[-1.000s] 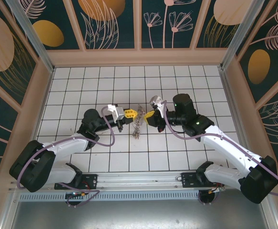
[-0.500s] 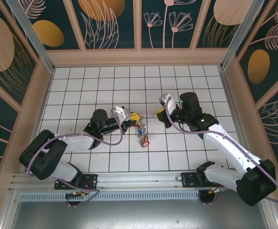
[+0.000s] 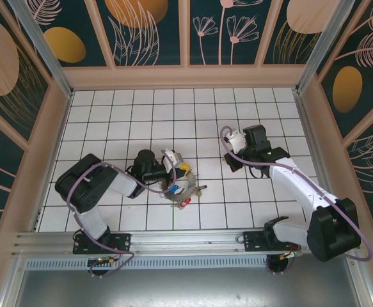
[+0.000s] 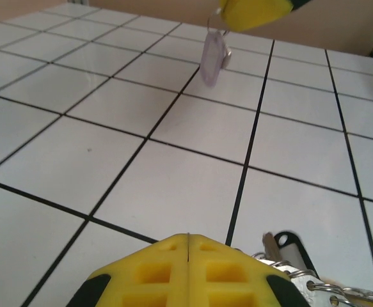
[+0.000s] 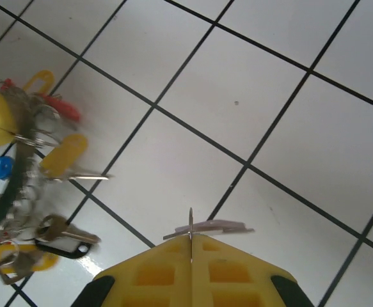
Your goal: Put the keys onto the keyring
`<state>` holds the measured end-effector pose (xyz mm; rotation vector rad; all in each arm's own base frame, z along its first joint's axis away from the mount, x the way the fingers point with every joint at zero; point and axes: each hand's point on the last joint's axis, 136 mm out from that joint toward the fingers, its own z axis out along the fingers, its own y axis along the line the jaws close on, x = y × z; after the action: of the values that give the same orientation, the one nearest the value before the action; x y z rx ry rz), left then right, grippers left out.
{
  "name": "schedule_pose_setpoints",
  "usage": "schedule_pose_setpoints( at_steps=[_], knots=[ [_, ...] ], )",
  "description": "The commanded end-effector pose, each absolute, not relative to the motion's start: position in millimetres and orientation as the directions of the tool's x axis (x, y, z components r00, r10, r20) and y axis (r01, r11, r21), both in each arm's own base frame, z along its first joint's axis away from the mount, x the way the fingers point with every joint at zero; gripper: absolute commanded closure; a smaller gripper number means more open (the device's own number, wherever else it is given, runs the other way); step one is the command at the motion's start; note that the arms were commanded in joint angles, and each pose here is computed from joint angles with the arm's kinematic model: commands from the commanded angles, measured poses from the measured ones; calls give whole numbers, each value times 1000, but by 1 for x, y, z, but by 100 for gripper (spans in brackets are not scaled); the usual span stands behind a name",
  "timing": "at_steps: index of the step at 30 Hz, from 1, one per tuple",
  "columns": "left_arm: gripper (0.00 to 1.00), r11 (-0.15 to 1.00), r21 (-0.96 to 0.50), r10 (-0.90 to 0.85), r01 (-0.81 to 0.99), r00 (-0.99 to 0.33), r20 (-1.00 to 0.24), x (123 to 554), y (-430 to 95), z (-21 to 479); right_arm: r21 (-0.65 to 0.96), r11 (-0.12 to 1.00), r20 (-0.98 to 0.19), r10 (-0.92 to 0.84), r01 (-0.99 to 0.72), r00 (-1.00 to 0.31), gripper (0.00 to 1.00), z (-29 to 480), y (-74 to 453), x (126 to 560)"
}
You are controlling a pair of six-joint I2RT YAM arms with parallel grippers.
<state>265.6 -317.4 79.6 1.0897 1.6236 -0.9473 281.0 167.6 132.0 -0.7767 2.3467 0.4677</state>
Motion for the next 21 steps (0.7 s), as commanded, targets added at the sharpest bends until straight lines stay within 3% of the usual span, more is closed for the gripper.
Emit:
schedule_pose_setpoints(
  at_steps=[1, 9, 21],
  knots=[
    [100, 259, -59, 200, 964, -113, -973, 268, -333, 87, 213, 745, -662, -365, -632, -655, 100, 133, 177, 277],
    [100, 239, -92, 282, 967, -160, -946, 271, -353, 52, 146, 795, -608, -398, -589, -687, 100, 112, 164, 290],
    [100, 234, -100, 300, 967, -170, -939, 272, -360, 47, 60, 882, -434, -399, -468, -808, 100, 58, 124, 303]
  ],
)
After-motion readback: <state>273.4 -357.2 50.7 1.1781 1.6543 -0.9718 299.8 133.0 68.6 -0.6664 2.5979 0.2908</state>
